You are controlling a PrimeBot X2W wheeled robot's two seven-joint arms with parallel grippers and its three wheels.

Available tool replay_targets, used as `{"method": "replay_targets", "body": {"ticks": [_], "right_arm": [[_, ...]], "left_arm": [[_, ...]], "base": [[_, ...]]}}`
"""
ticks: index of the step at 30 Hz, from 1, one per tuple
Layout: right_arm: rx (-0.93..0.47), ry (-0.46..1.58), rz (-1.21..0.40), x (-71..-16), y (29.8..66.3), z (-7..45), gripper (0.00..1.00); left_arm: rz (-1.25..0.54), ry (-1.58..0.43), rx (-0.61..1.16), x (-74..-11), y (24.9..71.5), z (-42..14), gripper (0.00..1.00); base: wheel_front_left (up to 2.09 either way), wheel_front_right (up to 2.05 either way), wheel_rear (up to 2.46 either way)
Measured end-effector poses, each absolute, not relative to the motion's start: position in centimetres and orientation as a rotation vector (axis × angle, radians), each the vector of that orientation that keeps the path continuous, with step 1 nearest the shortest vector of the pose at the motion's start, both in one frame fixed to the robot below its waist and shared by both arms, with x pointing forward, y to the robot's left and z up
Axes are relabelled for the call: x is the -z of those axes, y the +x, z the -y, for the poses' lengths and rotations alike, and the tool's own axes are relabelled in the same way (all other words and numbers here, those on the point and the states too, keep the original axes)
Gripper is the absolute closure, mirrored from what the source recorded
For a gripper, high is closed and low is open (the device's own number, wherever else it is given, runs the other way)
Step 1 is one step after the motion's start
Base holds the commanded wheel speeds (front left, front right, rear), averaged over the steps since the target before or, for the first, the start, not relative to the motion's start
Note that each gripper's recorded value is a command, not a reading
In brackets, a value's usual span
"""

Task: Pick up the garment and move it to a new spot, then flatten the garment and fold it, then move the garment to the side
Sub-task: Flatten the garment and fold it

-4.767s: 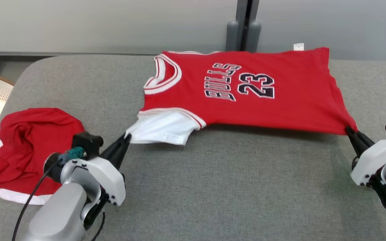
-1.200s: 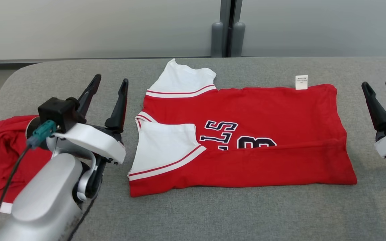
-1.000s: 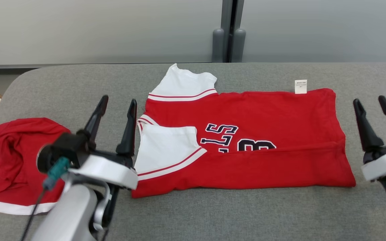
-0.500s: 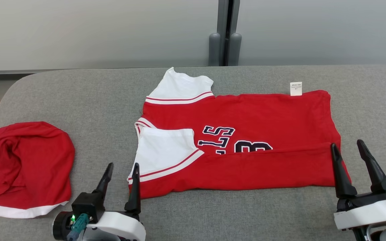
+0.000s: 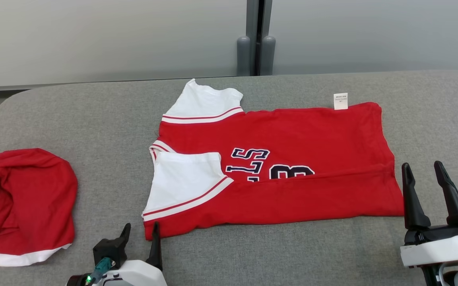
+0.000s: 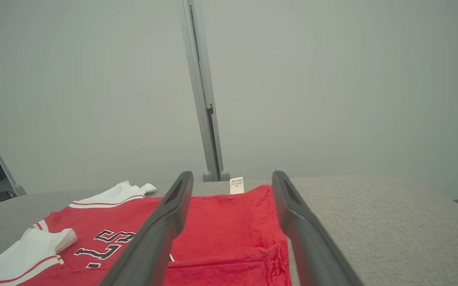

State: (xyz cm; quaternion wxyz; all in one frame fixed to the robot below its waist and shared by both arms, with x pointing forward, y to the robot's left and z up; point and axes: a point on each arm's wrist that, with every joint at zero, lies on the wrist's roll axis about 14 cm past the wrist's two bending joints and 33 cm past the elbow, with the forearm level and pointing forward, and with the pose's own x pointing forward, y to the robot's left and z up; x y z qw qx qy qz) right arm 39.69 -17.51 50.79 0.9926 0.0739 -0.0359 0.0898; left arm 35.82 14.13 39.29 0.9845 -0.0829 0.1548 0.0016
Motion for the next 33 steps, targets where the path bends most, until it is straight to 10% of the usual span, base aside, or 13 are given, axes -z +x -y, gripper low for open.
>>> {"method": "replay_targets", "body": {"ticks": [12, 14, 33], "right_arm": [[-0.136, 0.138, 0.054, -50.2, 39.1, 19.2, 0.00], [-0.125, 0.131, 0.045, -49.8, 39.0, 19.6, 0.00], [-0.005, 0.220, -0.300, -39.4, 39.5, 20.3, 0.00]], "left_arm": [[-0.473, -0.132, 0.031, -35.1, 36.5, -13.1, 0.05], [-0.478, -0.140, 0.039, -35.0, 36.7, -12.9, 0.98], [-0.256, -0.156, 0.079, -41.1, 38.7, -12.6, 1.00]], "base": [[0.00, 0.00, 0.00], [0.00, 0.00, 0.00], [0.00, 0.00, 0.00]]}}
